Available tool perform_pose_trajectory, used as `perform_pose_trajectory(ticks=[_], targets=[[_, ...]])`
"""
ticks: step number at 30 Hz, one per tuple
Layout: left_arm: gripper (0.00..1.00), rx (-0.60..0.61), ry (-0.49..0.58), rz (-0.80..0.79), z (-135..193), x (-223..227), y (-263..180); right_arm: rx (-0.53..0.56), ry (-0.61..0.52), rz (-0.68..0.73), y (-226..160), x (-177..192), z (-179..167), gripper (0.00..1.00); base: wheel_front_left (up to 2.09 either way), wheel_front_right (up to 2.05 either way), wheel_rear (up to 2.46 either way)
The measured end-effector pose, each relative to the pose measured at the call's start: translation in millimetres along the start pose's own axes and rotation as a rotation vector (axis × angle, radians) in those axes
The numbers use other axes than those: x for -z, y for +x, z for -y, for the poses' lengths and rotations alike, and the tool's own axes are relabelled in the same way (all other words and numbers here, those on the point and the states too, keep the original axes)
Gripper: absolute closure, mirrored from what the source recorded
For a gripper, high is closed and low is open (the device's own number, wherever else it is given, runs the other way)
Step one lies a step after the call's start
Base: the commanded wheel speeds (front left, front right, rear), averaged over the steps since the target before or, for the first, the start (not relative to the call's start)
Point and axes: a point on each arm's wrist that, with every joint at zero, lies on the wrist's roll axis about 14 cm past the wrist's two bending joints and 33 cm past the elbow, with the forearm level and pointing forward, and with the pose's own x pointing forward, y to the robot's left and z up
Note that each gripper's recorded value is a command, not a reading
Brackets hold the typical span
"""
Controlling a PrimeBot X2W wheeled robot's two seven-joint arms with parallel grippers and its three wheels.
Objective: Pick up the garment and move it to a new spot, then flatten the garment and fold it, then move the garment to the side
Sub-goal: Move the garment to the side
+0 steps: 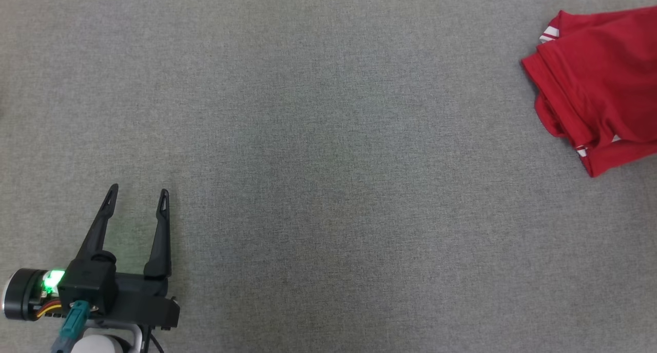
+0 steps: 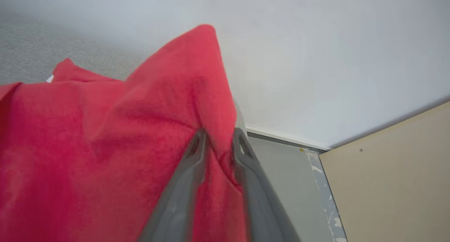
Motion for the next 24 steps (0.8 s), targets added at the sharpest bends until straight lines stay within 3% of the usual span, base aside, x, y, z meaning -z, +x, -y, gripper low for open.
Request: perform_pose_trajectory(ticks=[5,9,18,24], targets=[[0.0,-0.005,-0.004,0.011,0.1,-5.1,-1.6,0.023,-0.007,0.031,-3.6,-8.2,8.3,0.0,0.0,0.0,0.0],[0.0,-0.021,-0.009,0.026,-2.5,-12.2,-7.5,0.074,0.047,0.146,-12.8,-42.1,27.5,0.0,0.0,0.0,0.0],[0.0,-0.063,-0.018,0.049,-6.6,-26.5,-41.4,0.013,0.182,0.445,-53.6,-123.3,9.0,0.0,0.0,0.0,0.0],[0.0,-0.096,-0.017,0.061,-11.8,-33.9,-69.5,-0.057,0.243,0.534,-90.8,-113.3,-30.7,0.0,0.0,0.0,0.0]])
